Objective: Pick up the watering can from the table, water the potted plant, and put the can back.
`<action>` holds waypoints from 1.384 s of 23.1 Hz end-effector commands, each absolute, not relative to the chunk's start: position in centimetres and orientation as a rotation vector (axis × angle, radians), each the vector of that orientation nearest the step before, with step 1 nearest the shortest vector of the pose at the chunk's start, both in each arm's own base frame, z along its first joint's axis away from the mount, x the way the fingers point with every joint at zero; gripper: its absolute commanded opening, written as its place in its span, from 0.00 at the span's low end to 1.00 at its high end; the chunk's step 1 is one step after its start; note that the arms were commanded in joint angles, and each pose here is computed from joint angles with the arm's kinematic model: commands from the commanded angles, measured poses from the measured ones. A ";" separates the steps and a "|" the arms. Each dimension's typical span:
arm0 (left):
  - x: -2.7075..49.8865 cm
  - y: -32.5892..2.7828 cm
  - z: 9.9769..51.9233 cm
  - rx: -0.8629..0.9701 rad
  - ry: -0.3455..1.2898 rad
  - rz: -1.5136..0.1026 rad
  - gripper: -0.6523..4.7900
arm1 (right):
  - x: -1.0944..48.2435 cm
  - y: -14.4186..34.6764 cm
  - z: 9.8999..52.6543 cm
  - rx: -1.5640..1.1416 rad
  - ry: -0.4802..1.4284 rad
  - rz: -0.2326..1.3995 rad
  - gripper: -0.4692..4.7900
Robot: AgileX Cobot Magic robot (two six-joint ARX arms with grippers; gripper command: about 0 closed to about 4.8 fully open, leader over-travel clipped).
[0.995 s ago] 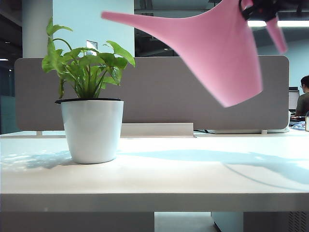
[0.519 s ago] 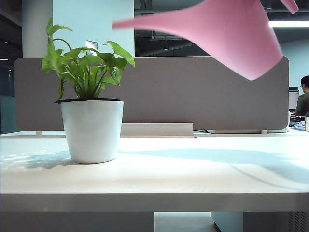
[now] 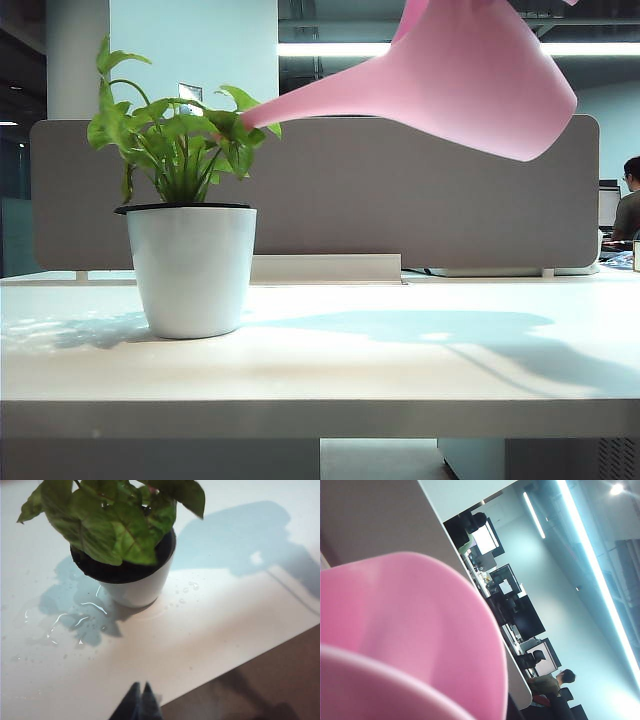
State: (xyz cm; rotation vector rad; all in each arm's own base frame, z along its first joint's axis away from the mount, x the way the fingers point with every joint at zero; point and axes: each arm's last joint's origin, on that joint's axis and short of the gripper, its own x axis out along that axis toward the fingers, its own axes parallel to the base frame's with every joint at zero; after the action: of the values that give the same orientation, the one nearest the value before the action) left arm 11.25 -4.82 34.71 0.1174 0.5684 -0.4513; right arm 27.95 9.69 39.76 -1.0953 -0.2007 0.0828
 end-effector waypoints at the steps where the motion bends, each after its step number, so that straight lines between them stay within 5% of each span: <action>1: 11.3 -4.8 35.0 0.114 0.548 -0.454 0.13 | 27.4 9.7 41.3 -1.072 -0.285 0.027 0.08; 13: 11.3 -4.8 35.0 0.114 0.547 -0.454 0.13 | 27.4 9.8 41.3 -1.107 -0.279 0.010 0.08; 20: 11.3 -4.8 35.0 0.113 0.547 -0.454 0.13 | 28.2 9.7 39.5 -0.730 -0.164 0.008 0.08; 27: 11.3 -4.8 35.0 0.113 0.547 -0.454 0.13 | 29.3 10.1 35.1 -0.398 -0.106 0.044 0.08; 32: 11.2 -4.8 35.0 0.113 0.546 -0.454 0.13 | 30.2 10.4 27.7 -0.100 -0.196 0.048 0.08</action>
State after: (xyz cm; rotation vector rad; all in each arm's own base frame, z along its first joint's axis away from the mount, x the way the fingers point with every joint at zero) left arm 11.25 -4.82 34.72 0.1173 0.5681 -0.4513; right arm 30.32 10.48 26.93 -0.2397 -0.0689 0.0584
